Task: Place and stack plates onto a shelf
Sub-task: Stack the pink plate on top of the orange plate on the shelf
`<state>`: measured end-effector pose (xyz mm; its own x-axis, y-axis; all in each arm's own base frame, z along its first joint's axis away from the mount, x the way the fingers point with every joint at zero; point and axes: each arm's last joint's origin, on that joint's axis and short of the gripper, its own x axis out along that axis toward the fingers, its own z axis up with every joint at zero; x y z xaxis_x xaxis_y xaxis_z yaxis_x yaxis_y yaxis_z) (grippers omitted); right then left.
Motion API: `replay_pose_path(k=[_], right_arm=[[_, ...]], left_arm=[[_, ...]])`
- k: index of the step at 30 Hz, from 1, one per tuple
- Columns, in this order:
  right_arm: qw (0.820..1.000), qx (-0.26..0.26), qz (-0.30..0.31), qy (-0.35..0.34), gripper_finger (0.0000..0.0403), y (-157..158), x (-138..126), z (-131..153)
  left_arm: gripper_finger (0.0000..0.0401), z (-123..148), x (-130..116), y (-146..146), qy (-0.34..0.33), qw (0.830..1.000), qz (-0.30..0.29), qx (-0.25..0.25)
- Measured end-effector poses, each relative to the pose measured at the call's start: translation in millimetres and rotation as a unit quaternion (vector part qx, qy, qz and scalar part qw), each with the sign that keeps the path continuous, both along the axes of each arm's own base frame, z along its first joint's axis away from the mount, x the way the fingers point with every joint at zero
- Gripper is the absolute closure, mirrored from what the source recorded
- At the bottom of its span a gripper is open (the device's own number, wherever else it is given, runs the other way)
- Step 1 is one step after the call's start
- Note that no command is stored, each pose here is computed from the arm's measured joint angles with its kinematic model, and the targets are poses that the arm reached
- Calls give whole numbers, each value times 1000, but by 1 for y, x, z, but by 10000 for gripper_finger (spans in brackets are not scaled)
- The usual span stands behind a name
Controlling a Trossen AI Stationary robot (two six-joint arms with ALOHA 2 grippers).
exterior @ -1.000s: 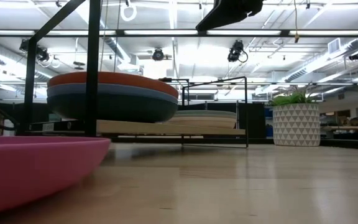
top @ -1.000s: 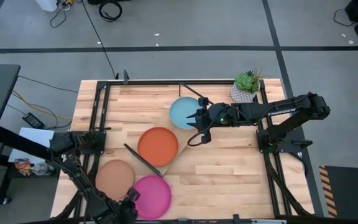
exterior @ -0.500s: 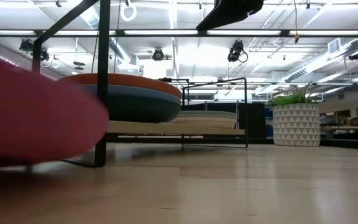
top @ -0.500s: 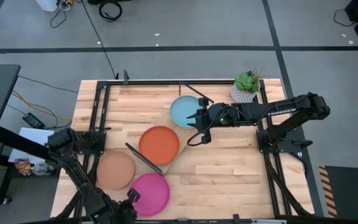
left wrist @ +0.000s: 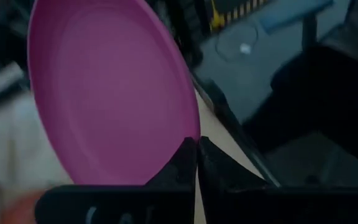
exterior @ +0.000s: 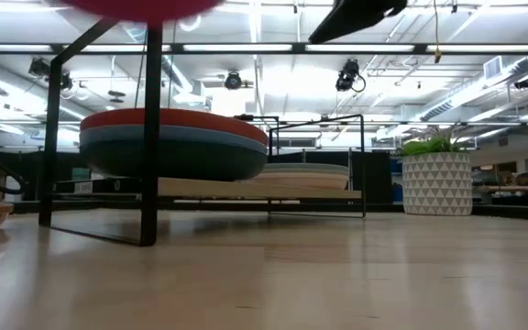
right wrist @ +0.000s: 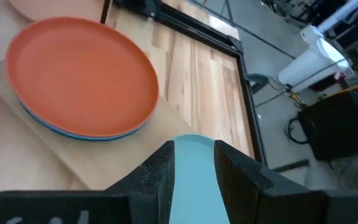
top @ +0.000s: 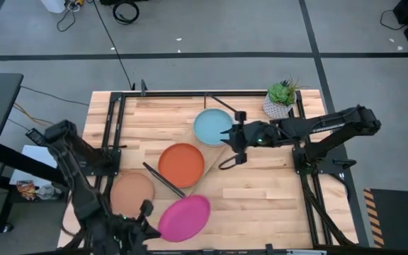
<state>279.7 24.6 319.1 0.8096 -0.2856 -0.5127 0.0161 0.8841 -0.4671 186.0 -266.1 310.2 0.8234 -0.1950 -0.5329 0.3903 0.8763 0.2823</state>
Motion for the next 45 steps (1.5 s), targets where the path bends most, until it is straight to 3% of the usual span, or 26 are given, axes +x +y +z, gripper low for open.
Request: replay_pose_path(k=[5, 9, 12, 16, 21, 29, 36, 45], right_arm=[[999, 20, -6, -25, 284, 8, -22, 17], [998, 40, -1, -44, 284, 13, -34, 26], [998, 47, 4, -51, 284, 16, -38, 29], [997, 51, 3, -50, 284, 17, -39, 28], [997, 53, 0, -47, 284, 17, -38, 27], [998, 52, -2, -40, 284, 17, -39, 26], [998, 42, -29, -33, 284, 10, -39, 24], [995, 46, -82, -40, 284, -4, -39, 24]], left_arm=[[396, 34, 17, 24, -88, 996, -17, 17], [397, 43, 32, 52, -99, 993, 3, 60], [397, 37, 47, 78, -61, 993, 31, 97], [397, 20, 67, 118, 44, 991, 40, 119], [397, 4, 77, 160, 157, 976, 7, 149], [397, -11, 70, 194, 275, 924, -106, 242], [392, -15, 65, 199, 287, 852, -251, 360], [395, -16, 62, 198, 285, 816, -313, 393]])
